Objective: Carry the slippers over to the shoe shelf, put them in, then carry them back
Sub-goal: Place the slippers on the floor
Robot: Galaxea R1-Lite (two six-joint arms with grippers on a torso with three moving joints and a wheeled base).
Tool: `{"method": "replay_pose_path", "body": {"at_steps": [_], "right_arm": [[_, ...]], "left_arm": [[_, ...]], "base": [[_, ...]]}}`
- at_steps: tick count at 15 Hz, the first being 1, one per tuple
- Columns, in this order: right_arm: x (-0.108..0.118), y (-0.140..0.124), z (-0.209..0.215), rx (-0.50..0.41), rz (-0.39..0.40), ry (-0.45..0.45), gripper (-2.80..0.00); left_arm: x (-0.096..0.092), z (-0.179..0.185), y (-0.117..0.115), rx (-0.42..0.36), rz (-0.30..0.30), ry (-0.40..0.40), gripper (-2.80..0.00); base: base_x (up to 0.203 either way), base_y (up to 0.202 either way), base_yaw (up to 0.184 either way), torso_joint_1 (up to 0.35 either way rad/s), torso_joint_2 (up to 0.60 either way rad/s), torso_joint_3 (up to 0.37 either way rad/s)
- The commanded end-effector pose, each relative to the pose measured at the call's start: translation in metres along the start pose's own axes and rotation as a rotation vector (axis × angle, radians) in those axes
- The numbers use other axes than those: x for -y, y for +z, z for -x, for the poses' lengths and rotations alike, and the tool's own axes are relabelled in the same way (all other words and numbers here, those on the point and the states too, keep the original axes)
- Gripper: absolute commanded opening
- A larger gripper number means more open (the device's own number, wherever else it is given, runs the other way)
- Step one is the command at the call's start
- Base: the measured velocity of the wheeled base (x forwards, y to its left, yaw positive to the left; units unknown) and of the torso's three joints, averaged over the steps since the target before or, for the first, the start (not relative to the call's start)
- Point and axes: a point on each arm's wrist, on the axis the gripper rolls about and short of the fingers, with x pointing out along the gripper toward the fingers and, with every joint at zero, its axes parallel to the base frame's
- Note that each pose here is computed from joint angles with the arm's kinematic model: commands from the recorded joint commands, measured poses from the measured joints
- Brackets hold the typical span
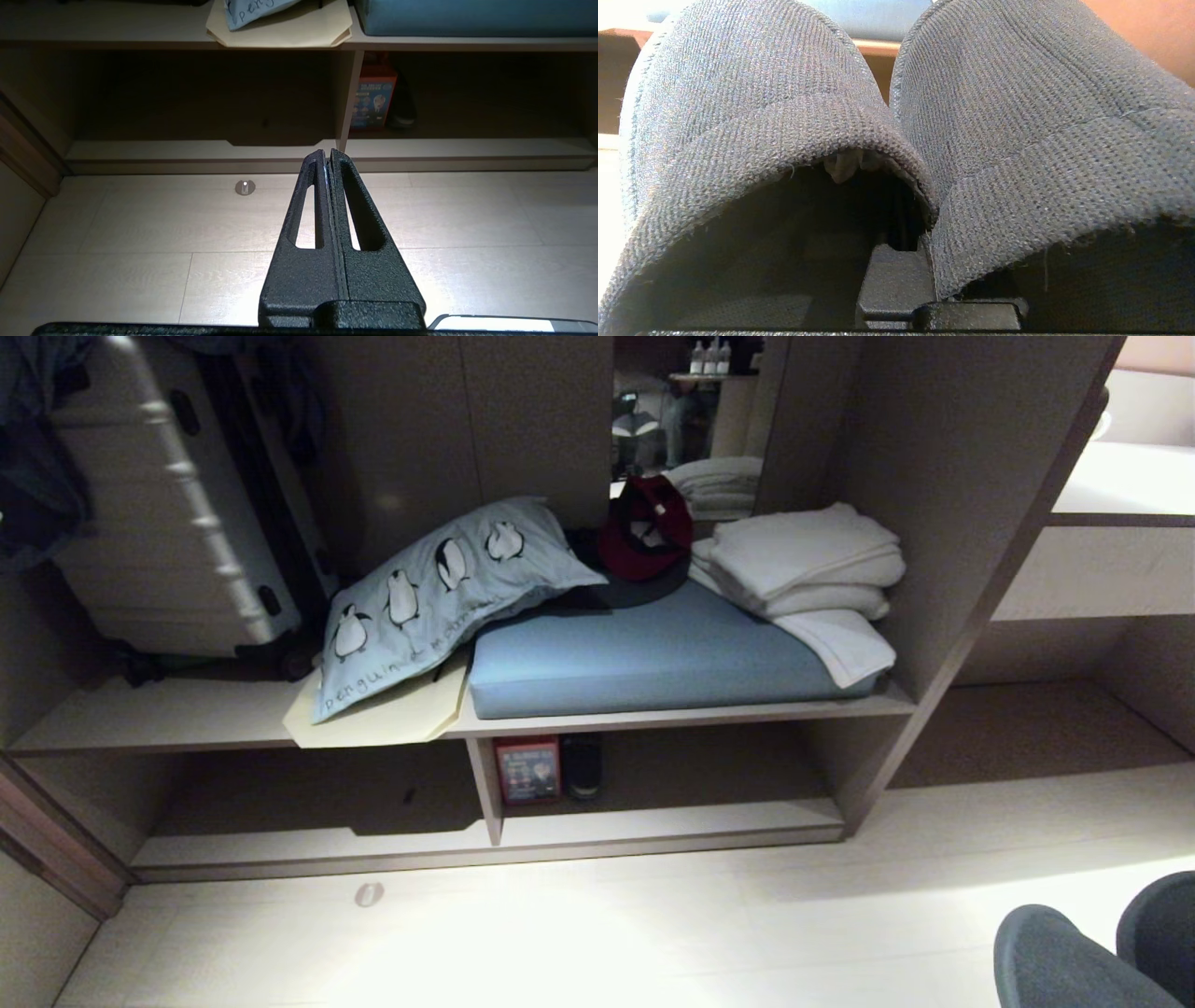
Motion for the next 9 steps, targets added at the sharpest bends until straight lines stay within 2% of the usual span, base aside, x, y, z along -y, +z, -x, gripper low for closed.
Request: {"method": "replay_pose_path", "body": {"at_steps": [1,9], "right_arm": [[0.0,0.0,0.0,0.0,0.001,0.001,-2.8],[0.0,0.0,0.0,0.0,0.001,0.001,-2.8]], "left_arm": [[0.0,-0.0001,0.0001,0.0,-0.001,0.0,-2.8],[0.0,-0.0001,0.0001,0.0,-0.001,0.0,-2.8]], "base": [[0.0,0.0,0.0,0.011,0.0,0.2],[0.0,0.0,0.0,0.002,0.0,0.203]]}}
